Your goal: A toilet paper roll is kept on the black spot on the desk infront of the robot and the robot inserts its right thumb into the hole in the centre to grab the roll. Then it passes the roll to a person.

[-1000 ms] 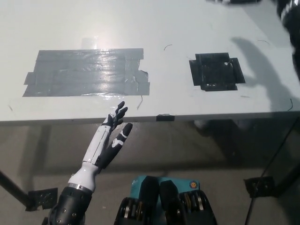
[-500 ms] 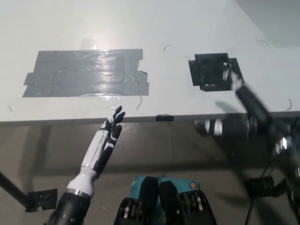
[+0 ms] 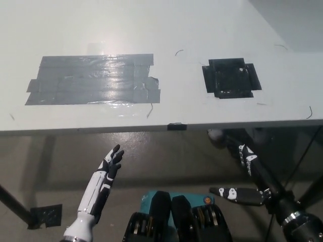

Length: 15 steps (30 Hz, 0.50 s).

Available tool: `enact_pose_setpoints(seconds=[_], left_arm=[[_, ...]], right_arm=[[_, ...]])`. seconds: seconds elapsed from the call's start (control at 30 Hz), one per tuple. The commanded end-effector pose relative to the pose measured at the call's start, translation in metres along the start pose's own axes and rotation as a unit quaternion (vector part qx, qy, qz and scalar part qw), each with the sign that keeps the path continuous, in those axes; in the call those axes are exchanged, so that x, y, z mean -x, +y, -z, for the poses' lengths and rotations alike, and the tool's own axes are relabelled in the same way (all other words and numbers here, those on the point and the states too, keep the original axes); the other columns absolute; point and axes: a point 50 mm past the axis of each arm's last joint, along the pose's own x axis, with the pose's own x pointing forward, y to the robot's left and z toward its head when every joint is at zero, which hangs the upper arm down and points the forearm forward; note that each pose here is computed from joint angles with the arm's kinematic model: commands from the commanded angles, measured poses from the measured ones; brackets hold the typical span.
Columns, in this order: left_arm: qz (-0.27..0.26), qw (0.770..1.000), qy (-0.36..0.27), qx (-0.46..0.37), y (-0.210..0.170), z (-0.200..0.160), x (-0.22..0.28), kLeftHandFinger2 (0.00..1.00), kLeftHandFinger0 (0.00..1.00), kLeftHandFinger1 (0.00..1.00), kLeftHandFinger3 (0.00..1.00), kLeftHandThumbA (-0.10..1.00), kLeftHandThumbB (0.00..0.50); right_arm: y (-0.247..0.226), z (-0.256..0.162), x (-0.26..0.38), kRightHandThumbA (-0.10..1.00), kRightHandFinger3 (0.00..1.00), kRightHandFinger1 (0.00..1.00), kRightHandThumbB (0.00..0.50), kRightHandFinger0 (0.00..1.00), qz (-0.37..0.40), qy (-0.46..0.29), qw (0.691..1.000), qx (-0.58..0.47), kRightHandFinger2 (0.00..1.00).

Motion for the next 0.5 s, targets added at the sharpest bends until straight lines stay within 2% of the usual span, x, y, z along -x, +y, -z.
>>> enact_pose_setpoints(seconds=[0.0,0.03,0.07,0.13,0.17,0.23,0.3,0.4,0.47], left_arm=[[-0.026,0.999,-0.041,0.009,0.003,-0.005,0.001,1.0,1.0,1.0,1.0,1.0,0.208],[-0.026,0.999,-0.041,0.01,0.002,-0.005,0.002,1.0,1.0,1.0,1.0,1.0,0.208],[-0.026,0.999,-0.043,0.008,0.001,-0.003,0.002,1.0,1.0,1.0,1.0,1.0,0.212],[-0.027,0.999,-0.041,0.006,0.0,-0.001,0.004,1.0,1.0,1.0,1.0,1.0,0.221],[-0.029,0.999,-0.038,0.005,0.0,-0.001,0.008,1.0,1.0,1.0,1.0,1.0,0.241],[-0.029,0.999,-0.037,0.004,0.001,-0.001,0.009,1.0,1.0,1.0,1.0,1.0,0.252],[-0.028,0.999,-0.035,0.002,0.001,0.0,0.01,1.0,1.0,1.0,1.0,1.0,0.237],[-0.028,0.999,-0.039,0.005,0.0,0.0,0.013,1.0,1.0,1.0,1.0,1.0,0.21],[-0.028,0.999,-0.043,0.004,0.001,0.0,0.013,1.0,1.0,1.0,1.0,1.0,0.207]], right_arm=[[0.005,0.004,-0.004,1.0,1.0,1.0,0.248,1.0,-0.016,-0.022,0.999,-0.02,1.0],[0.005,0.006,-0.003,1.0,1.0,1.0,0.257,1.0,-0.016,-0.019,0.999,-0.02,1.0],[0.004,0.008,-0.003,1.0,1.0,1.0,0.288,1.0,-0.016,-0.014,0.999,-0.024,1.0],[0.003,0.01,-0.003,1.0,1.0,1.0,0.281,1.0,-0.017,-0.011,0.999,-0.027,1.0],[0.004,0.011,-0.001,1.0,1.0,1.0,0.253,1.0,-0.018,-0.01,0.999,-0.028,1.0],[0.006,0.014,-0.001,1.0,1.0,1.0,0.25,1.0,-0.018,-0.007,0.999,-0.032,1.0],[0.007,0.016,-0.002,1.0,1.0,1.0,0.232,1.0,-0.02,-0.012,0.999,-0.032,1.0],[0.009,0.018,0.001,1.0,1.0,1.0,0.26,1.0,-0.022,-0.013,0.999,-0.034,1.0],[0.01,0.017,0.001,1.0,1.0,1.0,0.261,1.0,-0.023,-0.015,0.999,-0.034,1.0]])
